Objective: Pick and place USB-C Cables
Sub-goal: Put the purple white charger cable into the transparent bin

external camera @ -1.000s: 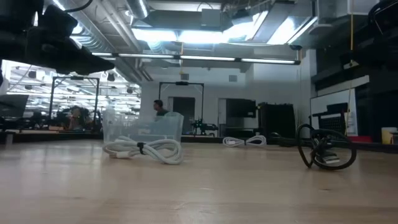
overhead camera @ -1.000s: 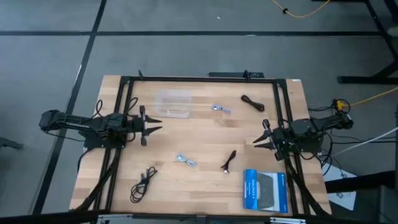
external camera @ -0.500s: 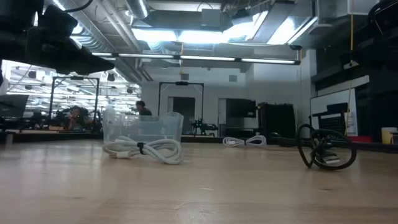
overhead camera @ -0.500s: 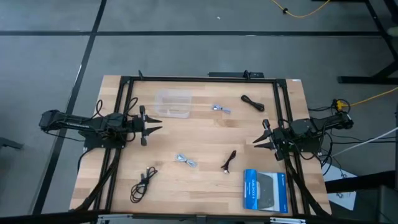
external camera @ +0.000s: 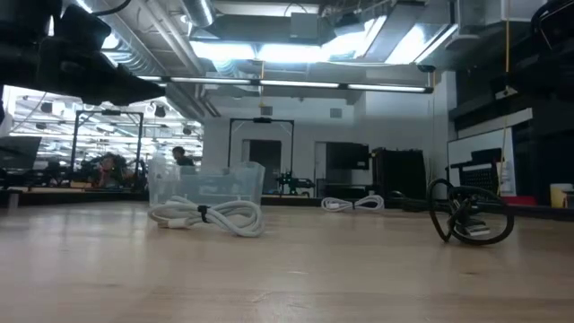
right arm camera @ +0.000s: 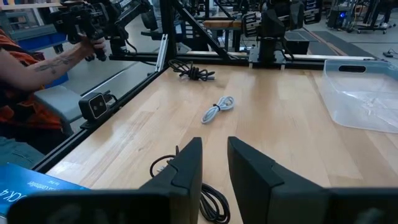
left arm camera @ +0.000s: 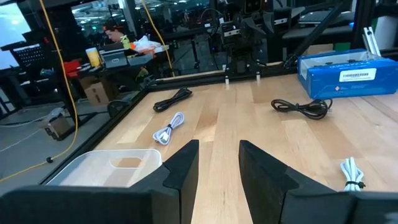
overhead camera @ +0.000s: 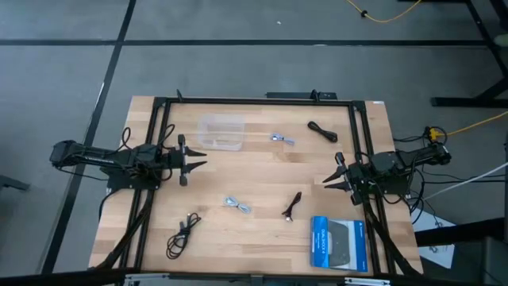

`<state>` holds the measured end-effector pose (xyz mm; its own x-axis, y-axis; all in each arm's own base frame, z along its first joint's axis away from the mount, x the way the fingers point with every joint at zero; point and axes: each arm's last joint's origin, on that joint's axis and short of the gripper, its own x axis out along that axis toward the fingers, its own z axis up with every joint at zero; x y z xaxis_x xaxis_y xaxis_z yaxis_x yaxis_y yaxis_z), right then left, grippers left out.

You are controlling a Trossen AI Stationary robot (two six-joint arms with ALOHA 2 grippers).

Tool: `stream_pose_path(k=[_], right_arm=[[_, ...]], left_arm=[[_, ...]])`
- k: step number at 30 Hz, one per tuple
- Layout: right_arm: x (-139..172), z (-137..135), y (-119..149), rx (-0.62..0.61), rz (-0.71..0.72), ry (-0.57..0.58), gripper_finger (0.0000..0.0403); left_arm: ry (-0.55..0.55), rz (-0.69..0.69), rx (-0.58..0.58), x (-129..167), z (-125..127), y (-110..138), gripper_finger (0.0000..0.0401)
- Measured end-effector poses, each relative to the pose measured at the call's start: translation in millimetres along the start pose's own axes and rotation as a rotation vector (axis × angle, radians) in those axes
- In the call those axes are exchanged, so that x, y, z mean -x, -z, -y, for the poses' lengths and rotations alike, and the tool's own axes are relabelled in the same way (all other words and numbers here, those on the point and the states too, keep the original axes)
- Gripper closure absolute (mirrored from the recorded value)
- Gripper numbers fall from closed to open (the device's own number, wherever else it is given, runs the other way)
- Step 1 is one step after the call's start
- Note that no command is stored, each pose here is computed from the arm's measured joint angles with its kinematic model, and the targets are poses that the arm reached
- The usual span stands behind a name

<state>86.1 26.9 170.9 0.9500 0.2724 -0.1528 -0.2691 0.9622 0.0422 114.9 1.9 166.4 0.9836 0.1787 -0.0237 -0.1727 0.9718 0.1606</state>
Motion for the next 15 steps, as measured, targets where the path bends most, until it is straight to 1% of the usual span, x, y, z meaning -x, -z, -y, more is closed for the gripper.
stream_pose_path(k=[2, 6, 15], right_arm=[[0, 0, 0, -0.029, 0.005, -0.001, 0.0322], [0, 0, -2, -0.145, 0.025, -0.003, 0.0322], [1, -1, -13, -0.158, 0.137, -0.017, 0.0322]], left_arm=[[0.0, 0.007, 0.04, 0, 0, -1, 0.0293], [0.0, 0.008, 0.095, 0, 0, -1, 0.0293], [-0.002, 0.008, 0.096, 0, 0, -1, 0.0293]])
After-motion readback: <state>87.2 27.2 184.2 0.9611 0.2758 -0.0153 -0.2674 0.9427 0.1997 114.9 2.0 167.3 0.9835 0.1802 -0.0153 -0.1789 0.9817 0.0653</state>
